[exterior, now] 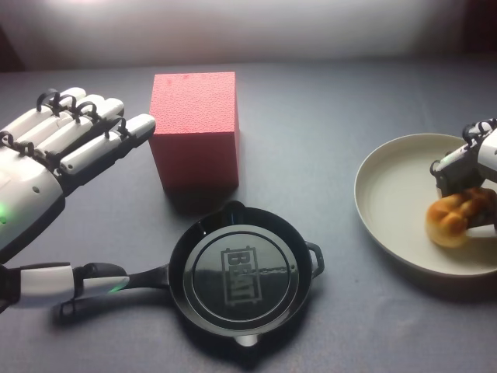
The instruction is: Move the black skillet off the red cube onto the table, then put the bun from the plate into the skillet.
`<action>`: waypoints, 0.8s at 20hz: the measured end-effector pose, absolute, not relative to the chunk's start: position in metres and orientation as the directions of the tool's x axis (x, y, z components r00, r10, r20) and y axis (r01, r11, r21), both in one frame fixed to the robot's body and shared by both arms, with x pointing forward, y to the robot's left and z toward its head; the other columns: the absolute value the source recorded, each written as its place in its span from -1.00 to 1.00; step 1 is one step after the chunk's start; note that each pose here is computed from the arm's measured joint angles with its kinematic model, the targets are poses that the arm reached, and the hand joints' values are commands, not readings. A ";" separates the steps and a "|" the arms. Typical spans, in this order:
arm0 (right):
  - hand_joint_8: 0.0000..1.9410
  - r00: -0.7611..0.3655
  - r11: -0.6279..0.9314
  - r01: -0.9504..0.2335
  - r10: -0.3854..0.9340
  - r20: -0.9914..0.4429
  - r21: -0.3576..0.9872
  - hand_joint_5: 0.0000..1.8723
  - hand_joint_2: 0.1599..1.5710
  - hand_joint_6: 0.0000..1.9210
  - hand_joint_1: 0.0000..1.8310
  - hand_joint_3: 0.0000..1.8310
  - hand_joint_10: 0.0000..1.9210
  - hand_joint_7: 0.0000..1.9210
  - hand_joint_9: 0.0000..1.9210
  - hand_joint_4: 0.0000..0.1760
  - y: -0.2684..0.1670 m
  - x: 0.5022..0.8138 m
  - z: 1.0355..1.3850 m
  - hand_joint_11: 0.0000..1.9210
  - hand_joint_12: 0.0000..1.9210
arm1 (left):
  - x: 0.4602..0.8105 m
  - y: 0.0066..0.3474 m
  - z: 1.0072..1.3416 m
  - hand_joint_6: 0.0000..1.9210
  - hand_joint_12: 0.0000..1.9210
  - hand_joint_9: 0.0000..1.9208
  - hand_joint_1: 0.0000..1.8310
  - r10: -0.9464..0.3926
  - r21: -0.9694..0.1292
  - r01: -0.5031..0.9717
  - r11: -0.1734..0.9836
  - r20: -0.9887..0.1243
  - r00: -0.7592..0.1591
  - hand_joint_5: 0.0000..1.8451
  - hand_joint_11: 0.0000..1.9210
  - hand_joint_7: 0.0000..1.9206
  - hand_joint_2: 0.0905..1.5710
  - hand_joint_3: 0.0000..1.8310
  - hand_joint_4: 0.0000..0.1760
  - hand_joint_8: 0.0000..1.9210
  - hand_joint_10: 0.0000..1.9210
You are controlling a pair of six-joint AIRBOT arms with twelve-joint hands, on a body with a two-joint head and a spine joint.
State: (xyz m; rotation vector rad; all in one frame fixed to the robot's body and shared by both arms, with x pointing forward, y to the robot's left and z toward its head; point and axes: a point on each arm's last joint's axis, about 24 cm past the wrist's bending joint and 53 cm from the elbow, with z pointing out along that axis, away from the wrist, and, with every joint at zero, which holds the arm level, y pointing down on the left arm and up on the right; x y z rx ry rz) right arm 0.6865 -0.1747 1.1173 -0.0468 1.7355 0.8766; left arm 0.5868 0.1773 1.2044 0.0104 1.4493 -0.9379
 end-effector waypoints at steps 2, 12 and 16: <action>-0.21 -0.351 0.712 -0.462 0.400 -0.847 0.528 0.04 0.32 0.16 0.35 -1.00 -0.11 0.12 -0.07 -1.00 -0.171 0.688 1.125 -0.30 0.43 | 0.587 0.179 1.204 -1.00 -1.00 -1.00 -0.18 -0.533 -0.523 0.538 0.661 -0.832 -0.154 -1.00 -1.00 -1.00 0.15 -0.98 0.55 -1.00 -1.00; -0.12 -0.243 0.492 -0.708 0.503 -0.829 0.506 -0.01 0.34 0.13 0.37 -1.00 -0.15 0.12 -0.06 -1.00 -0.121 0.648 1.215 -0.37 0.26 | 0.587 0.179 1.202 -1.00 -1.00 -1.00 -0.19 -0.534 -0.527 0.534 0.662 -0.830 -0.157 -0.99 -1.00 -0.99 0.15 -0.99 0.54 -1.00 -1.00; -0.03 -0.280 0.371 -0.780 0.512 -0.812 0.504 -0.08 0.39 0.25 0.32 -1.00 -0.24 0.05 -0.13 -0.85 -0.078 0.634 1.229 -0.52 0.37 | 0.587 0.180 1.203 -0.99 -0.99 -1.00 -0.25 -0.537 -0.529 0.531 0.662 -0.829 -0.156 -0.98 -0.98 -0.99 0.15 -0.99 0.47 -1.00 -1.00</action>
